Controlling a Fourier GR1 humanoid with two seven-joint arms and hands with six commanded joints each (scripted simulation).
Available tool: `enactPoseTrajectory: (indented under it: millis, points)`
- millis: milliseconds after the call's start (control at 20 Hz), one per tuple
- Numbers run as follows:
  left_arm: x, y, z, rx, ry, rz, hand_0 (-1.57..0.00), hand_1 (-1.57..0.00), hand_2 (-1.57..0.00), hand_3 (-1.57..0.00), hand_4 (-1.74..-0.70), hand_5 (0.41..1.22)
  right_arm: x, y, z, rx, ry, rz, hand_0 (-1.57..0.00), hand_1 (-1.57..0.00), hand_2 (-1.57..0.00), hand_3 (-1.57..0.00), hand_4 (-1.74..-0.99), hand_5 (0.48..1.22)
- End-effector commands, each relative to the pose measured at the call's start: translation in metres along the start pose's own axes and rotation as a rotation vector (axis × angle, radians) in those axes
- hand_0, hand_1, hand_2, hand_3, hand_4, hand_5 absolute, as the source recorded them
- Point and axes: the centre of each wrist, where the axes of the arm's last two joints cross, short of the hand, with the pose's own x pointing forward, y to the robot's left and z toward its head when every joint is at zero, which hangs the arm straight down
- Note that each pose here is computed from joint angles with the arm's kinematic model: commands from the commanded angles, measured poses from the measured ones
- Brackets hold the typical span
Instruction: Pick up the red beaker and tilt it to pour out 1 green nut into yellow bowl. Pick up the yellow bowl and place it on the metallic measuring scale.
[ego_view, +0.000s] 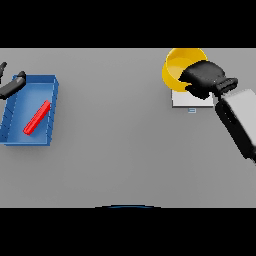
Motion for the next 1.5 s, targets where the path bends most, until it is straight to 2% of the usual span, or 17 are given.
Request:
enactPoseTrajectory:
  millis: [0,150,300,550,850,900,950,1000,1100,1200,1300,1450]
  points:
    - [-0.003,0.002,-0.001,0.002,0.012,0.006,0.0,0.0,0.0,0.0,-0.85,0.761,-0.008,-0.002,-0.002,0.001,0.01,-0.018,-1.57,-1.57,-1.55,-1.15,-1.741,1.221]
    - [-0.001,0.006,0.004,0.006,0.016,0.001,0.0,0.0,0.0,0.0,-0.86,0.773,-0.022,0.013,-0.007,0.023,0.05,-0.041,-1.57,-1.57,-1.52,-1.17,-1.741,1.221]
    - [0.003,-0.003,-0.001,0.003,0.032,-0.005,0.0,0.0,0.0,0.0,-0.86,0.789,-0.035,0.021,-0.01,0.023,0.074,-0.067,-1.57,-1.57,-1.45,-1.24,-1.741,1.221]
    - [0.004,-0.003,0.001,0.0,0.033,-0.011,0.0,0.0,0.0,0.0,-0.86,0.809,-0.039,0.042,-0.016,0.052,0.094,-0.104,-1.57,-1.57,-1.39,-1.37,-1.741,1.221]
    - [0.001,0.0,-0.001,-0.006,0.032,-0.018,0.0,0.0,0.0,0.0,-0.84,0.783,-0.041,0.045,-0.022,0.069,0.11,-0.11,-1.57,-1.57,-1.37,-1.45,-1.741,1.221]
    - [-0.001,-0.001,0.0,-0.007,0.036,-0.018,0.0,0.0,0.0,0.0,-0.84,0.78,-0.044,0.044,-0.02,0.067,0.113,-0.111,-1.57,-1.57,-1.4,-1.38,-1.741,1.221]
    - [-0.002,-0.003,0.001,-0.013,0.032,-0.018,0.0,0.0,0.0,0.0,-0.84,0.779,-0.044,0.048,-0.02,0.073,0.121,-0.119,-1.57,-1.5,-1.44,-1.25,-1.741,1.221]
    - [0.001,-0.003,-0.001,-0.013,0.036,-0.023,0.0,0.0,0.0,0.0,-0.84,0.775,-0.044,0.049,-0.021,0.085,0.124,-0.12,-1.56,-1.43,-1.34,-1.11,-1.682,1.221]
    - [0.004,-0.005,0.0,-0.016,0.024,-0.018,0.0,0.0,0.0,0.0,-0.84,0.774,-0.046,0.051,-0.018,0.087,0.132,-0.145,-1.33,-1.12,-1.01,-0.82,-1.592,1.074]
    - [0.002,-0.004,0.001,-0.014,0.036,-0.016,0.0,0.0,0.0,0.0,-0.83,0.768,-0.046,0.048,-0.02,0.094,0.137,-0.185,-0.95,-0.81,-0.71,-0.58,-1.535,0.965]
    - [0.004,-0.002,0.0,-0.015,0.037,-0.001,0.0,0.0,0.0,0.0,-0.84,0.764,-0.046,0.051,-0.019,0.108,0.149,-0.203,-0.61,-0.56,-0.47,-0.39,-1.496,0.89]
    - [0.004,-0.001,-0.001,-0.015,0.026,-0.009,0.0,0.0,0.0,0.0,-0.83,0.749,-0.044,0.046,-0.022,0.117,0.141,-0.194,-0.31,-0.3,-0.24,-0.21,-1.461,0.833]
